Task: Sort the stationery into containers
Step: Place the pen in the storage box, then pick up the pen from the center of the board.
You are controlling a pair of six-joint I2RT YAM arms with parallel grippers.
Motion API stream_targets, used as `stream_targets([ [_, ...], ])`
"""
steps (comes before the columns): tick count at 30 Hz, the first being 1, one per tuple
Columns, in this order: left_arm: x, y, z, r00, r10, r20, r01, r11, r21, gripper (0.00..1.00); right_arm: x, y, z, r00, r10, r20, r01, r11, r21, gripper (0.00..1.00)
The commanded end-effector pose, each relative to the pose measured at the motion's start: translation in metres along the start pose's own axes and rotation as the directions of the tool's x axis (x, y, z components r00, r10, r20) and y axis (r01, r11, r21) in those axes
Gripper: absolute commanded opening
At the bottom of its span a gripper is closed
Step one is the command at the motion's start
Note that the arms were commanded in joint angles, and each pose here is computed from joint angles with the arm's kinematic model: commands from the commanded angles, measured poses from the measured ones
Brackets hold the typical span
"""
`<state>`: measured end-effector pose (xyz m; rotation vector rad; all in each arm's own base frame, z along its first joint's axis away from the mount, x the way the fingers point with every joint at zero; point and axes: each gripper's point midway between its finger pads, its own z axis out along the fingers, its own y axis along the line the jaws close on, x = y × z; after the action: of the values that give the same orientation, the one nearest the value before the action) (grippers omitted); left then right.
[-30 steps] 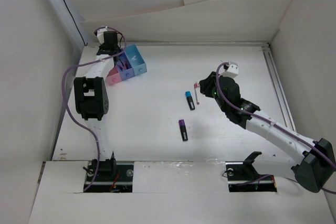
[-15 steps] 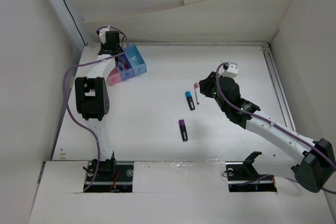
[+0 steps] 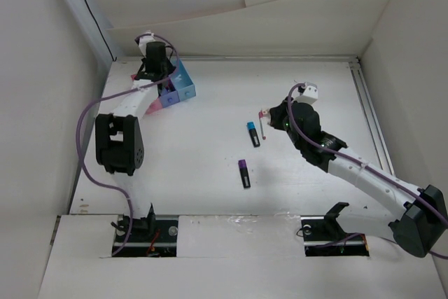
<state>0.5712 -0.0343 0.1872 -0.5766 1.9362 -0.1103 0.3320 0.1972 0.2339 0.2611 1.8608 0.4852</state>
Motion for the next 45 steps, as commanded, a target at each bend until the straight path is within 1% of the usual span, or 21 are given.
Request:
stream_targets([
  [1, -0.002, -0.089, -0.080, 0.997, -0.045, 0.056, 0.028, 0.963, 0.269, 0.13, -0.023, 0.004, -0.008, 0.997, 0.025, 0.070, -0.025, 1.000, -0.004, 0.03],
  [2, 0.009, -0.105, -0.094, 0.998, -0.040, 0.056, 0.020, 0.947, 0.321, 0.13, -0.024, 0.002, -0.008, 0.997, 0.025, 0.078, -0.026, 1.000, 0.007, 0.00],
  [3, 0.047, -0.101, -0.101, 1.000, -0.011, 0.007, 0.008, 0.948, 0.318, 0.13, -0.024, 0.002, -0.008, 0.997, 0.025, 0.078, -0.026, 1.000, 0.007, 0.00],
  [4, 0.057, -0.112, -0.120, 1.000, 0.001, 0.005, -0.003, 0.936, 0.352, 0.13, -0.025, 0.000, -0.008, 0.996, 0.025, 0.084, -0.026, 1.000, 0.014, 0.00],
  [5, 0.090, -0.134, -0.144, 0.998, 0.051, -0.032, -0.034, 0.914, 0.405, 0.13, -0.025, 0.000, -0.008, 0.996, 0.025, 0.084, -0.026, 1.000, 0.014, 0.00],
  [6, 0.108, -0.141, -0.157, 0.996, 0.076, -0.044, -0.050, 0.904, 0.424, 0.13, -0.025, 0.000, -0.008, 0.996, 0.025, 0.084, -0.026, 1.000, 0.014, 0.00],
  [7, 0.140, -0.134, -0.163, 0.987, 0.141, -0.074, -0.099, 0.907, 0.409, 0.13, -0.025, 0.000, -0.008, 0.996, 0.025, 0.084, -0.026, 1.000, 0.014, 0.00],
  [8, 0.166, -0.149, -0.190, 0.976, 0.201, -0.088, -0.141, 0.881, 0.452, 0.13, -0.022, 0.000, -0.006, 0.997, 0.021, 0.077, -0.022, 1.000, 0.019, 0.00],
  [10, 0.208, -0.136, -0.205, 0.946, 0.297, -0.131, -0.215, 0.877, 0.430, 0.16, -0.022, 0.000, -0.004, 0.997, 0.025, 0.071, -0.027, 0.999, 0.024, 0.00],
  [13, 0.244, -0.132, -0.233, 0.927, 0.333, -0.171, -0.225, 0.861, 0.457, 0.21, -0.017, -0.005, 0.000, 0.998, 0.009, 0.058, -0.013, 0.998, 0.058, 0.01],
  [15, 0.254, -0.136, -0.237, 0.926, 0.325, -0.191, -0.201, 0.854, 0.479, 0.26, -0.018, -0.010, 0.000, 0.998, 0.013, 0.069, -0.019, 0.996, 0.084, 0.04],
  [18, 0.273, -0.147, -0.239, 0.916, 0.342, -0.209, -0.200, 0.842, 0.502, 0.32, -0.028, -0.015, -0.006, 0.994, 0.034, 0.102, -0.044, 0.995, 0.094, 0.16],
  [20, 0.283, -0.158, -0.244, 0.907, 0.363, -0.214, -0.210, 0.829, 0.518, 0.35, -0.034, -0.017, -0.008, 0.992, 0.042, 0.116, -0.053, 0.994, 0.094, 0.19],
  [21, 0.278, -0.170, -0.245, 0.915, 0.355, -0.192, -0.214, 0.830, 0.515, 0.37, -0.029, -0.018, -0.008, 0.994, 0.038, 0.104, -0.048, 0.995, 0.092, 0.20],
  [23, 0.303, -0.174, -0.250, 0.885, 0.418, -0.203, -0.272, 0.820, 0.503, 0.43, -0.030, -0.020, -0.007, 0.994, 0.041, 0.103, -0.051, 0.994, 0.093, 0.23],
  [24, 0.299, -0.186, -0.251, 0.890, 0.419, -0.181, -0.283, 0.818, 0.502, 0.45, -0.029, -0.018, -0.007, 0.994, 0.042, 0.098, -0.050, 0.995, 0.085, 0.23],
  [25, 0.311, -0.185, -0.247, 0.878, 0.441, -0.187, -0.305, 0.816, 0.491, 0.45, -0.031, -0.021, -0.006, 0.994, 0.043, 0.102, -0.053, 0.994, 0.093, 0.24],
  [30, 0.330, -0.181, -0.235, 0.855, 0.477, -0.203, -0.352, 0.822, 0.448, 0.46, -0.040, -0.018, -0.013, 0.990, 0.058, 0.125, -0.068, 0.995, 0.075, 0.31],
  [37, 0.327, -0.182, -0.227, 0.867, 0.460, -0.190, -0.359, 0.842, 0.402, 0.43, -0.042, -0.021, -0.016, 0.989, 0.064, 0.130, -0.074, 0.995, 0.068, 0.33],
  [40, 0.340, -0.175, -0.219, 0.847, 0.491, -0.206, -0.395, 0.838, 0.377, 0.43, -0.044, -0.018, -0.018, 0.988, 0.078, 0.131, -0.086, 0.995, 0.054, 0.36],
  [45, 0.352, -0.174, -0.211, 0.840, 0.501, -0.207, -0.409, 0.837, 0.363, 0.41, -0.045, -0.021, -0.020, 0.988, 0.081, 0.132, -0.089, 0.995, 0.052, 0.39],
])
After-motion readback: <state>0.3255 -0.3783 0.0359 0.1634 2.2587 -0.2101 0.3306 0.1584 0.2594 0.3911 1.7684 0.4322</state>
